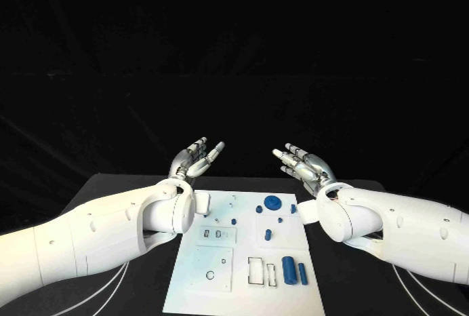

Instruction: Assemble the parts on the task board

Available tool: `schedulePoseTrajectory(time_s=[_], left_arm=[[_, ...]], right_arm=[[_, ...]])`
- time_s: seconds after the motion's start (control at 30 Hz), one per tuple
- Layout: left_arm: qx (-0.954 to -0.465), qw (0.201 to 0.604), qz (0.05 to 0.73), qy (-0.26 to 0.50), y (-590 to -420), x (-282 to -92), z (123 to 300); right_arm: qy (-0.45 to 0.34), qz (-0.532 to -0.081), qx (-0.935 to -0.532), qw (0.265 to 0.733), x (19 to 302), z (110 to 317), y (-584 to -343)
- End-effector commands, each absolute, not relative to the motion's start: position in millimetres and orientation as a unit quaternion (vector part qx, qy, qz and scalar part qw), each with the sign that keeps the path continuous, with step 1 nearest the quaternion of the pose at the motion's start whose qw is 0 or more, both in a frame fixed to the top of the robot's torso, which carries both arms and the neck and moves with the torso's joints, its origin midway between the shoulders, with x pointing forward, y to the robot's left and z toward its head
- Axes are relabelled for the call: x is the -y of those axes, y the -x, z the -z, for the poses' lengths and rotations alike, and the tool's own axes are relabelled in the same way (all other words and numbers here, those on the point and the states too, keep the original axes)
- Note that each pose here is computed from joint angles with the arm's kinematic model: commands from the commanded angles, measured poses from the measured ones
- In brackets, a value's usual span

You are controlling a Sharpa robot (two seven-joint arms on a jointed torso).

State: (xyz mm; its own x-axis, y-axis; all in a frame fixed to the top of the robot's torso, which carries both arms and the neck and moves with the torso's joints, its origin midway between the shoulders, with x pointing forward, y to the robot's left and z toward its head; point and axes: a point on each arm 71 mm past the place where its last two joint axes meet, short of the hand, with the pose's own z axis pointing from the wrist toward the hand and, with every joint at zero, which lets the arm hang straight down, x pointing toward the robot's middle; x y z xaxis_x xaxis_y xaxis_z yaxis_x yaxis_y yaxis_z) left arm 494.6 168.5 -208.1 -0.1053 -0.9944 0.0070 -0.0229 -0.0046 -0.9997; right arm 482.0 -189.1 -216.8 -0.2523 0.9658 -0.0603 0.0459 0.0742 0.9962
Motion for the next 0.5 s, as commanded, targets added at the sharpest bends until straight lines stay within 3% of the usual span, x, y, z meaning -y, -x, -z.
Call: schedulePoseTrajectory(time_s=[0.03, 0.13, 0.17, 0.5], left_arm=[[-0.539, 0.454, 0.532, 0.469, -494.4, -164.4, 207.2], [-0.539, 0.454, 0.532, 0.469, -494.4, -164.4, 207.2], [-0.541, 0.450, 0.535, 0.468, -489.2, -179.3, 204.5], [-0.540, 0.450, 0.538, 0.466, -485.8, -189.5, 200.6]], right_arm=[[-0.383, -0.545, -0.639, 0.385, 179, 219, -480], [-0.378, -0.544, -0.644, 0.382, 179, 218, -481], [-0.325, -0.536, -0.640, 0.444, 192, 206, -486], [-0.299, -0.530, -0.638, 0.472, 199, 196, -490]])
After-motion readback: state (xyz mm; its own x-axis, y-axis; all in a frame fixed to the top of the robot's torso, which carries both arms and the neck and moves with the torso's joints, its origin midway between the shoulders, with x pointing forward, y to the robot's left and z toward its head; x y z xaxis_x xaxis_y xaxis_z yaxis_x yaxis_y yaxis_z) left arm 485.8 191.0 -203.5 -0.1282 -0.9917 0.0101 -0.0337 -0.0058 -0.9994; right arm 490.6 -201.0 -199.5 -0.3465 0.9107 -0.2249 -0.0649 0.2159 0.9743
